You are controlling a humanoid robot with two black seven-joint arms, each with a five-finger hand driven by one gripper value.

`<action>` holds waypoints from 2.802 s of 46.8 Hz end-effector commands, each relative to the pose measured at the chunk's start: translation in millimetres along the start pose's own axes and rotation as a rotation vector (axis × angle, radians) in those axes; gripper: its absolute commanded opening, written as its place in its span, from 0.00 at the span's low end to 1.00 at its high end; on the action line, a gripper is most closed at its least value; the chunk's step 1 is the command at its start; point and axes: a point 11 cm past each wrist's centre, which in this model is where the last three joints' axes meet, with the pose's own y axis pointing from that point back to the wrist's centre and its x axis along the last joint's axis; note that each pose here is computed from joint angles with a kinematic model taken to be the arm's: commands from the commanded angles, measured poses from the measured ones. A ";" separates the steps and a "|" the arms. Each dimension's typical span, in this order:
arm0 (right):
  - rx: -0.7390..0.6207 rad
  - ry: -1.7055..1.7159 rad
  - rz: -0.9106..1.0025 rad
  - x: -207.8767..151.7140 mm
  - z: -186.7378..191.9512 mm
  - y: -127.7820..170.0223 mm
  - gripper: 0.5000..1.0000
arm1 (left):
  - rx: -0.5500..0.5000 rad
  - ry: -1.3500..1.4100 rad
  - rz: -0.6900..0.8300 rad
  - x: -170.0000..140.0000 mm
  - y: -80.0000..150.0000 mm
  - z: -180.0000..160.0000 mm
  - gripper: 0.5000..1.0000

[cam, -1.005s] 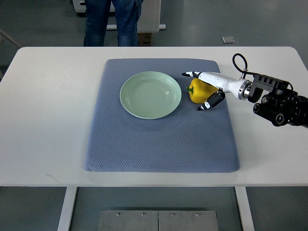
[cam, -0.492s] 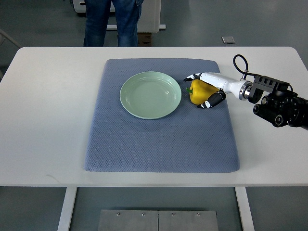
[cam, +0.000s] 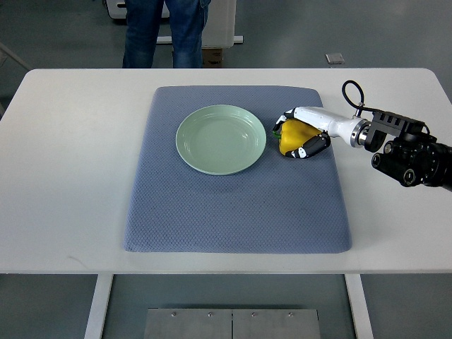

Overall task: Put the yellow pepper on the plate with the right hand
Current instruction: 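Close the right hand fingers around the yellow pepper, then lift the pepper with the right hand and carry it over the plate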

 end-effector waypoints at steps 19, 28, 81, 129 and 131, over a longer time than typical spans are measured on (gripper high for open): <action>0.001 0.000 0.013 6.2 -0.8 0.1 0.00 | 0.000 0.000 0.000 0.0 0.0 0.0 1.00; -0.002 -0.002 0.032 14.3 0.1 1.8 0.00 | 0.000 0.000 0.000 0.0 0.0 0.0 1.00; 0.197 0.030 0.040 40.1 -103.7 -50.2 0.00 | 0.000 0.000 0.000 0.0 0.0 0.0 1.00; 0.185 -0.081 0.109 45.3 -97.9 -49.6 0.00 | 0.000 0.000 0.000 0.0 0.0 0.0 1.00; 0.190 -0.087 0.111 45.8 -99.9 -50.1 0.00 | 0.000 0.000 0.000 0.0 0.0 0.0 1.00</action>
